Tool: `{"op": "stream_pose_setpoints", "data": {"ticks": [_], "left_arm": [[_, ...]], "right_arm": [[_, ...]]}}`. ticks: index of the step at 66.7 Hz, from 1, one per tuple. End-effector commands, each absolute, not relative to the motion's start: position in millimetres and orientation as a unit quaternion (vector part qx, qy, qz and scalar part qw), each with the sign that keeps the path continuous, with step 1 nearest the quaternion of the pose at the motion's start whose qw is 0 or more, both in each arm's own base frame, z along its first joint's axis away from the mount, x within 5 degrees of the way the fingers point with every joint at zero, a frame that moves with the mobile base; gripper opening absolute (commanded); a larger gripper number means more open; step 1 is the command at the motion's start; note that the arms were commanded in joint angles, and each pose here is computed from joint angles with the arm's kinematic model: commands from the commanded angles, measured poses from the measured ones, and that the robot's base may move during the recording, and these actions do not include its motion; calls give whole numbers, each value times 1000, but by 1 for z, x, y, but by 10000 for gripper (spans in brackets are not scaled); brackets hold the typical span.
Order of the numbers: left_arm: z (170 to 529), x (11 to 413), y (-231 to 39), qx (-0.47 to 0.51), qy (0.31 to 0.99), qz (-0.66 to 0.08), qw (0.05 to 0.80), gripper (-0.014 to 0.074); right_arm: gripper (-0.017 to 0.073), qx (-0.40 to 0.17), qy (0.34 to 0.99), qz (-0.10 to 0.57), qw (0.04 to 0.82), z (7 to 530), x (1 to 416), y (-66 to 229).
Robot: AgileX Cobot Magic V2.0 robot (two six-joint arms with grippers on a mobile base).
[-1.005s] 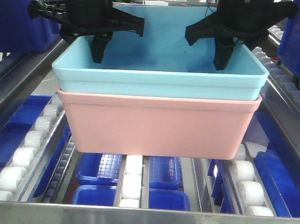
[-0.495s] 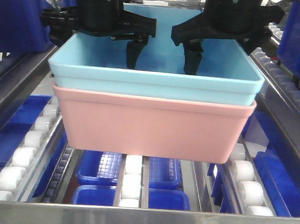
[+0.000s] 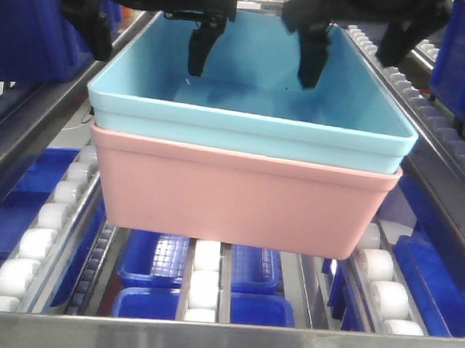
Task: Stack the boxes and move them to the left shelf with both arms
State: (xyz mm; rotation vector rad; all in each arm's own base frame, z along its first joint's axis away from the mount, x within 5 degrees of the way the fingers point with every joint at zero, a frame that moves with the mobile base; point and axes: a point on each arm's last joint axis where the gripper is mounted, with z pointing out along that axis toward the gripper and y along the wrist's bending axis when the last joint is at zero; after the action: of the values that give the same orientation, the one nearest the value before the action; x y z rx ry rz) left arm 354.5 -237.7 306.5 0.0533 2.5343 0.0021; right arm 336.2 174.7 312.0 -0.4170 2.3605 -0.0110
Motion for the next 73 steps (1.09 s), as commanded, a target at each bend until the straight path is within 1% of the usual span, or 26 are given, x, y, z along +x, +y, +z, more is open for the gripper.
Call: {"op": "stream_pose_setpoints", "data": {"ticks": [1,11,13,16,21,23,26,27,30,31,34,36,38,40,45,52,64,73], "left_arm": [[357,339,-229,19,935,-25,352,585],[374,323,-226,42,934,-25,355,584],[377,319,-227,48,934,-25,354,584],[382,312,-229,60,933,-26,355,572],[385,305,-232,73,932,-24,353,509],[385,302,-234,82,932,-22,351,474],[386,299,-236,87,933,-20,349,402],[386,298,-237,88,933,-20,348,379],[384,297,-239,91,934,-19,346,304],[384,296,-239,93,934,-19,345,262],[382,295,-241,96,934,-18,343,171],[380,295,-240,96,935,-16,341,106],[379,295,-240,96,936,-15,339,22],[378,295,-240,97,936,-14,338,-29],[376,295,-240,97,937,-12,335,22],[379,291,-241,103,935,-15,339,20],[396,273,-246,128,920,-18,369,20],[402,255,-246,150,905,-43,396,20]], "right_arm": [[613,-152,890,-7,429,357,328,158],[609,-139,887,-8,441,376,316,146],[594,-137,886,-8,442,380,313,144],[554,-134,886,-8,444,383,310,142],[430,-130,887,-11,442,388,305,138],[375,-129,888,-11,442,389,303,137],[258,-128,889,-13,440,390,301,135],[244,-128,889,-13,440,390,301,135],[163,-127,889,-13,440,390,299,134],[127,-128,889,-13,440,390,298,134],[62,-129,888,-12,442,390,296,133],[40,-130,887,-10,444,390,294,132],[57,-132,887,-10,443,387,293,132],[57,-134,885,-8,445,385,291,131],[55,-140,881,-1,453,382,286,130],[55,-148,873,9,465,377,277,127],[55,-157,859,25,487,372,263,122],[55,-158,848,40,504,373,250,117]]}}
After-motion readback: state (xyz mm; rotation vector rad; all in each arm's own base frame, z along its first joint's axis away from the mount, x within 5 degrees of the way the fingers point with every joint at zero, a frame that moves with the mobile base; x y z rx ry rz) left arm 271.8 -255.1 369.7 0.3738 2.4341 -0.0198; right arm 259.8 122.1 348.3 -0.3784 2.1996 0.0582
